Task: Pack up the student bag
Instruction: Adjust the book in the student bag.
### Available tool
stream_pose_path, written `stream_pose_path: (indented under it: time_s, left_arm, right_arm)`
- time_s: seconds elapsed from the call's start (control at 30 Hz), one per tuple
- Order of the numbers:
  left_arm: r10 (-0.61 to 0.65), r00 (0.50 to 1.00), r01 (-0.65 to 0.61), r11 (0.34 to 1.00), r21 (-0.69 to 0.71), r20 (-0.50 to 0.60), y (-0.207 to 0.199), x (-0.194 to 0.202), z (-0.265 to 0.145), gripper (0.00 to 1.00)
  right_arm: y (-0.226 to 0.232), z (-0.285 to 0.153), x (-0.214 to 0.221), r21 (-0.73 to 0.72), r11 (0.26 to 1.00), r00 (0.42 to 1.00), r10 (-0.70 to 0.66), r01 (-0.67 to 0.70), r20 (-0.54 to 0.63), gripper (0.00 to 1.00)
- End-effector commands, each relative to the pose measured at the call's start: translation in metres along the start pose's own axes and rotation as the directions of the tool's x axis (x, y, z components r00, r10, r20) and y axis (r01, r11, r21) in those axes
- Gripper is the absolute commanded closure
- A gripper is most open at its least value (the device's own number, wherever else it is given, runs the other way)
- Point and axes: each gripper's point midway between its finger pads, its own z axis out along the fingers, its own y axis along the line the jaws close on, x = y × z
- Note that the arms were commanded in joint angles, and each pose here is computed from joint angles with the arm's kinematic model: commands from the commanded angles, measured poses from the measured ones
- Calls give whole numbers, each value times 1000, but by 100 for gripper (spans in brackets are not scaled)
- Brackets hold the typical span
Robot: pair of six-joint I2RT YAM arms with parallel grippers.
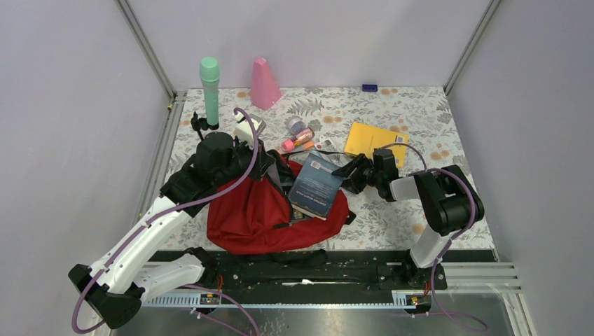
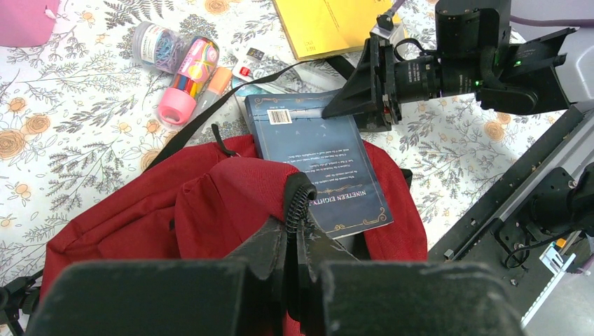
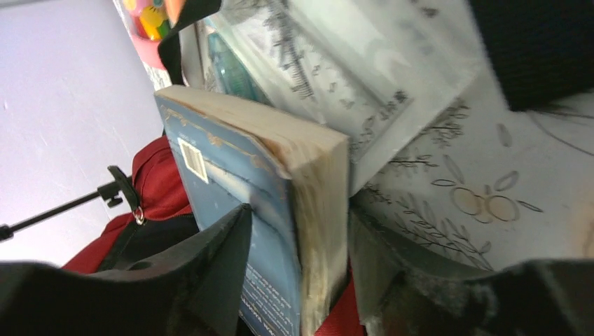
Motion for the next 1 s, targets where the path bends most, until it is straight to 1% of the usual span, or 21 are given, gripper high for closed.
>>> stream_pose_path:
  time_s: [0.0, 0.17, 0.4, 0.57, 0.73, 0.87, 0.97]
  left_arm:
    - [29, 990, -28, 1000, -5, 137, -1, -37, -4, 100]
    - [28, 991, -27, 1000, -6, 134, 0, -37, -3, 100]
    - [29, 991, -28, 1000, -6, 129, 1, -35, -2, 100]
    - [29, 991, -29, 1000, -4, 131, 0, -36, -3, 100]
    - [29, 991, -34, 999, 30, 132, -6, -37, -4, 100]
    - [36, 990, -45, 997, 63, 136, -12, -38, -5, 100]
    - [33, 989, -42, 997, 61, 141, -12, -39, -5, 100]
  right_arm:
    - [7, 3, -1, -40, 999, 999, 14, -12, 29, 48]
    - [28, 0, -7, -123, 992, 998, 10, -3, 57, 64]
    - [64, -11, -13, -234, 970, 996, -38, 57, 84, 100]
    - [90, -30, -17, -299, 944, 984, -101, 141, 146, 100]
    - [126, -61, -11, -383, 873, 948, -234, 303, 216, 100]
    - [147, -78, 9, -433, 801, 911, -352, 413, 216, 100]
    - [153, -86, 24, -470, 768, 900, -388, 436, 201, 100]
